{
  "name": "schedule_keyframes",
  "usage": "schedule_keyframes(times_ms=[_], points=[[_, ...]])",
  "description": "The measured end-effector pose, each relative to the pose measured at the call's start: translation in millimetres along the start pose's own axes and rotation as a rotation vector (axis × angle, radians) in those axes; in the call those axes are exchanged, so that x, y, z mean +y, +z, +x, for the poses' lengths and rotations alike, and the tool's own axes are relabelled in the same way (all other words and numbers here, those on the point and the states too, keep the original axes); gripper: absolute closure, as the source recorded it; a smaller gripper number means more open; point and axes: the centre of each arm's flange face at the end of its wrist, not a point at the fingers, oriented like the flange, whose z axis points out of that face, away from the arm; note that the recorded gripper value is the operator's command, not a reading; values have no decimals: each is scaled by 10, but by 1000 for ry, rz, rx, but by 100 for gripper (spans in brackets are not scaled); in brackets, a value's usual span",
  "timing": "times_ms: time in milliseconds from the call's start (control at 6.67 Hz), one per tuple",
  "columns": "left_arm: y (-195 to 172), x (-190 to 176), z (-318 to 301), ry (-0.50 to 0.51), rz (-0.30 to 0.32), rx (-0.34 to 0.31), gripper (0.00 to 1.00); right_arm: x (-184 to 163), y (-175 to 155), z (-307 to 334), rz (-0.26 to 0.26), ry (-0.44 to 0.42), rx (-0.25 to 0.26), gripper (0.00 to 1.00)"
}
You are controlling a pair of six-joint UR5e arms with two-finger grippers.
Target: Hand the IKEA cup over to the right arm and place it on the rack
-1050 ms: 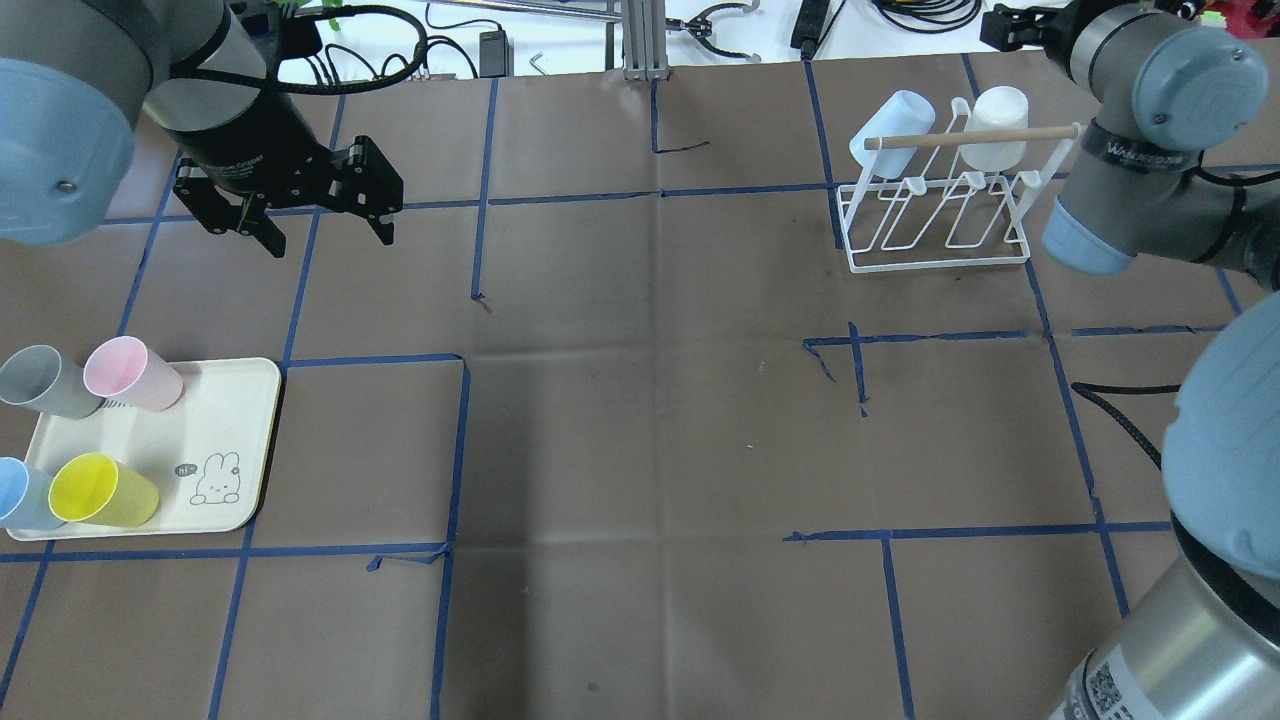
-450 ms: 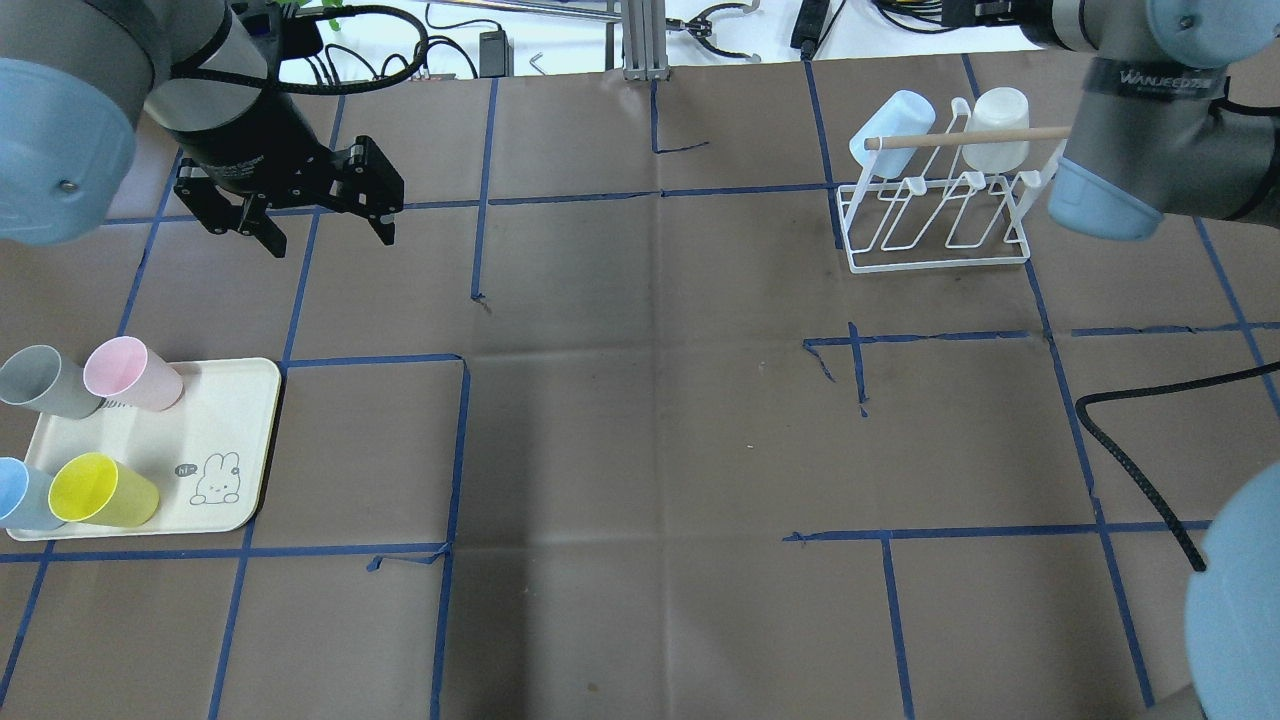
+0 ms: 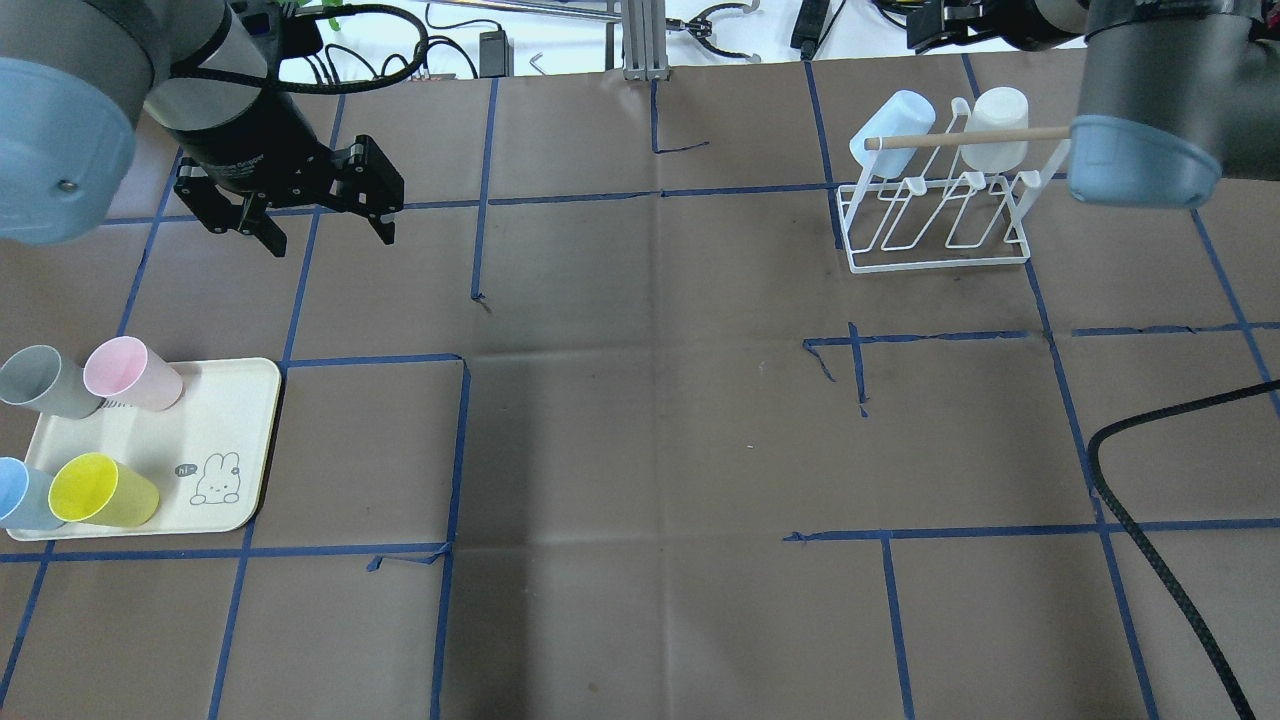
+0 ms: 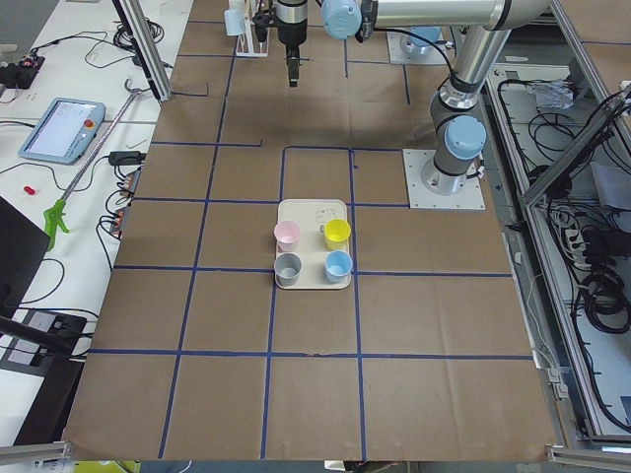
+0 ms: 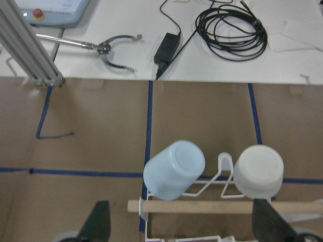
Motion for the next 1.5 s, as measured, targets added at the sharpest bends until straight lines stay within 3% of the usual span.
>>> schedule_keyframes(times_ms=[450, 600, 900, 1500], points=[[0, 2, 4, 0, -1, 0, 0, 562, -922, -222, -306, 99, 7, 0], [1, 2, 4, 0, -1, 0, 0, 736, -1152, -276, -373, 107, 10, 0], [0, 0, 3, 0, 0, 0, 0, 943, -1274, -524, -455, 65, 0, 0], [6, -6, 8, 1, -1, 0, 0, 892, -763, -953, -541, -39, 3, 0]])
